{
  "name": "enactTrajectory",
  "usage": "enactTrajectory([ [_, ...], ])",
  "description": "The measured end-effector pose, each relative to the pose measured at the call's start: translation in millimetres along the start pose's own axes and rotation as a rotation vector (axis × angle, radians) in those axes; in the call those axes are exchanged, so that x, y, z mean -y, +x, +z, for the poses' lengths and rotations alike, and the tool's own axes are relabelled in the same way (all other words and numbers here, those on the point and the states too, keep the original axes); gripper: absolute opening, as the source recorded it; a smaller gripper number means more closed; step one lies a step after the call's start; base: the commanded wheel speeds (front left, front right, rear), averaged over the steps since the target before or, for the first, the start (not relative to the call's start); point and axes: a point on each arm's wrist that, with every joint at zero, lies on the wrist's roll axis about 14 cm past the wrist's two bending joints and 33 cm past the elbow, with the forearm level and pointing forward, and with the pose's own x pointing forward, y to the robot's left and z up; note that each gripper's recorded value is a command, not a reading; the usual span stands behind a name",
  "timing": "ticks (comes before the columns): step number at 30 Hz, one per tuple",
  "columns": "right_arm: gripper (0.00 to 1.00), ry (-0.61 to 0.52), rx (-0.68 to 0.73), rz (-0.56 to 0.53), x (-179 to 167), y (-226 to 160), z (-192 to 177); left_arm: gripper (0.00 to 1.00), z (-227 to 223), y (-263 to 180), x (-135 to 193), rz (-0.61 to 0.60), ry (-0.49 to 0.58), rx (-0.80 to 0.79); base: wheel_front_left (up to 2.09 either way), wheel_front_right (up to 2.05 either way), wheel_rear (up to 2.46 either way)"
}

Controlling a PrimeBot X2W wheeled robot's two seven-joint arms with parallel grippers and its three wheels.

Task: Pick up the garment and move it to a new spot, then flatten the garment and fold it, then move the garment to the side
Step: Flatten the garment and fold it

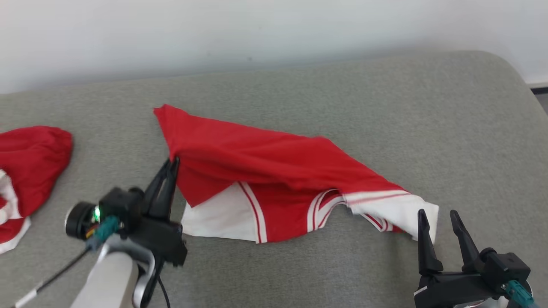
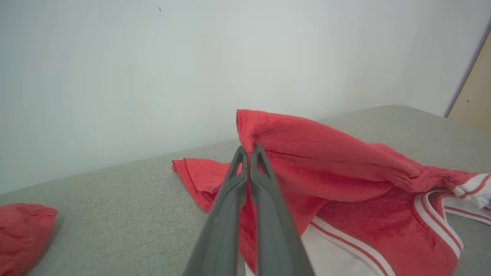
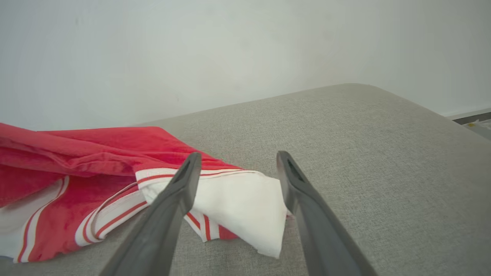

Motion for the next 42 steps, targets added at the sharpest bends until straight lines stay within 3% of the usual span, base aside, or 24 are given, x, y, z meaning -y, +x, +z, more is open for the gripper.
enactTrajectory([
  [7,1.0,0.008,0.004,0.061,-20.4,4.3,0.5,0.0,-15.5,-72.2,-6.7,0.102,-0.034,-0.028,0.0,0.0,0.0],
  [12,1.0,0.003,0.007,0.092,-30.7,8.1,1.2,0.0,-54.1,-122.0,-10.3,0.197,-0.096,-0.143,0.0,0.0,0.0],
  [20,1.0,-0.008,0.007,0.094,-30.7,9.0,1.2,0.0,-88.5,-150.9,-2.1,0.264,-0.184,-0.239,0.0,0.0,0.0],
  [21,1.0,-0.008,0.008,0.094,-30.8,8.9,1.5,0.65,-90.2,-152.0,-1.5,0.274,-0.201,-0.239,0.0,0.0,0.0],
  [22,1.0,-0.011,0.01,0.094,-30.8,8.7,2.2,1.0,-92.7,-153.0,0.4,0.274,-0.207,-0.246,0.0,0.0,0.0],
  [26,1.0,-0.016,0.017,0.092,-29.9,8.1,4.7,1.0,-83.7,-150.3,-4.4,0.295,-0.211,-0.207,0.0,0.0,0.0],
  [36,1.0,-0.017,0.032,0.085,-27.2,3.1,10.3,1.0,-11.0,-138.8,-42.1,0.4,-0.129,0.039,0.0,0.0,0.0],
  [42,1.0,-0.029,0.03,0.057,-15.9,-5.7,10.3,1.0,1.3,-143.7,-54.5,0.448,-0.094,0.077,0.0,0.0,0.0],
])
